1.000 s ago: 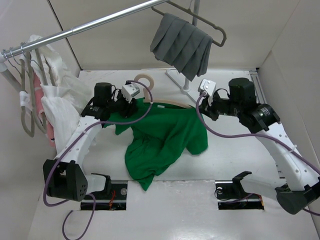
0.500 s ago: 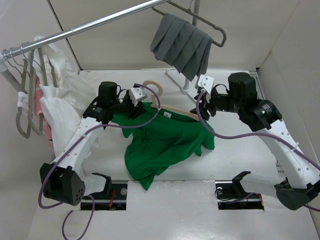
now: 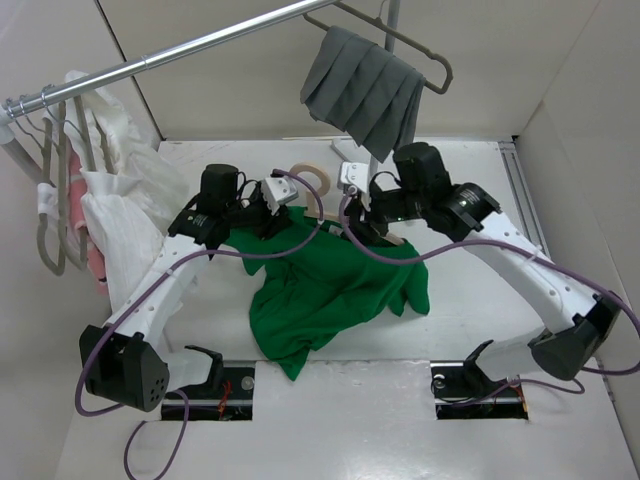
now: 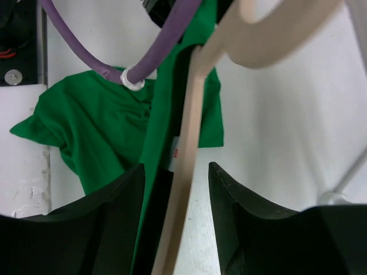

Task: Place the t-shirt on the hanger
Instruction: Place tshirt on hanger

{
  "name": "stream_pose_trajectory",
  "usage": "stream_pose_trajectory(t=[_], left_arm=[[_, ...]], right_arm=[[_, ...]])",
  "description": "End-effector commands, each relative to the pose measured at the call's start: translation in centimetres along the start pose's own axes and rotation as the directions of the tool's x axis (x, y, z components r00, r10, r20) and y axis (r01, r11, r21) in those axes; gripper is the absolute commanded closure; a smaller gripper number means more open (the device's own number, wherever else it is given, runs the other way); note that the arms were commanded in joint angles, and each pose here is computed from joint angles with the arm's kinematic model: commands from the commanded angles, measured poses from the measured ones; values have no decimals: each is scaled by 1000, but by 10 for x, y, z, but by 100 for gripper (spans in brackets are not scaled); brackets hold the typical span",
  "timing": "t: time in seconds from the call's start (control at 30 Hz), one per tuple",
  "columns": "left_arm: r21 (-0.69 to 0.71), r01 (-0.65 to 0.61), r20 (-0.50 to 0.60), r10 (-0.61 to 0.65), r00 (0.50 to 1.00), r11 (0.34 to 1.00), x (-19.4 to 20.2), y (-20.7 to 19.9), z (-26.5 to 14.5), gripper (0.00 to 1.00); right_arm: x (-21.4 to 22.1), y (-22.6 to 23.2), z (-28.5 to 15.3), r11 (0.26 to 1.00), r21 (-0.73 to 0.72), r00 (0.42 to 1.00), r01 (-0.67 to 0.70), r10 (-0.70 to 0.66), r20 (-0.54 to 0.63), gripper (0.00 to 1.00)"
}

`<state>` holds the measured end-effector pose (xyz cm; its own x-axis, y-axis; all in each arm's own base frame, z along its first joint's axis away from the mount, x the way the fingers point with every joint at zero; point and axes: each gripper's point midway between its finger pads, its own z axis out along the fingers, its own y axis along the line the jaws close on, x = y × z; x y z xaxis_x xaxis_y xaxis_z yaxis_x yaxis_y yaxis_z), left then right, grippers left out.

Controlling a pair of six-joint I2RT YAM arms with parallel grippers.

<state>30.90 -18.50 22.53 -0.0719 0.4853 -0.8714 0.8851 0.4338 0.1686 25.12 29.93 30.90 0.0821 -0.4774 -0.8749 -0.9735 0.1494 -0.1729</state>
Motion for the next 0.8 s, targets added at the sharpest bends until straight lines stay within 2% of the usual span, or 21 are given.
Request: stream_pose_trajectory(t=[0.0,0.1,0.13,0.23,0.5,0.63,0.67,0.73,0.77], left_arm=[[-28,-58,83,60,995,998,-37,4,-14,100],[-24,-53,77,55,996,998,-33,3,-13,100],[-24,-53,77,55,996,998,-33,3,-13,100],[-37,-58,77,60,995,998,-35,4,-15,100],[-50,-51,20,52,998,997,-13,4,-11,100],[-110,-21,-15,19,1000,994,3,23,-15,86],[-109,11,-22,-14,1000,994,10,28,-14,76],[-136,46,-28,-50,998,990,17,44,-22,71],[-143,27,-14,-29,999,989,10,49,-25,71]], right_arm=[[-29,-4,0,997,7,995,75,-75,72,46],[-19,-16,9,998,52,998,44,-46,36,68],[-19,-19,9,997,69,999,38,-40,36,83],[-20,-25,11,996,82,999,17,-21,45,100],[-18,-23,-7,996,89,997,-22,15,80,100],[8,-28,-32,988,133,996,-85,81,30,100],[8,-28,-43,985,152,997,-80,77,29,100],[18,-32,-58,978,187,996,-93,94,5,100],[26,-34,-71,973,210,994,-100,106,-16,100]])
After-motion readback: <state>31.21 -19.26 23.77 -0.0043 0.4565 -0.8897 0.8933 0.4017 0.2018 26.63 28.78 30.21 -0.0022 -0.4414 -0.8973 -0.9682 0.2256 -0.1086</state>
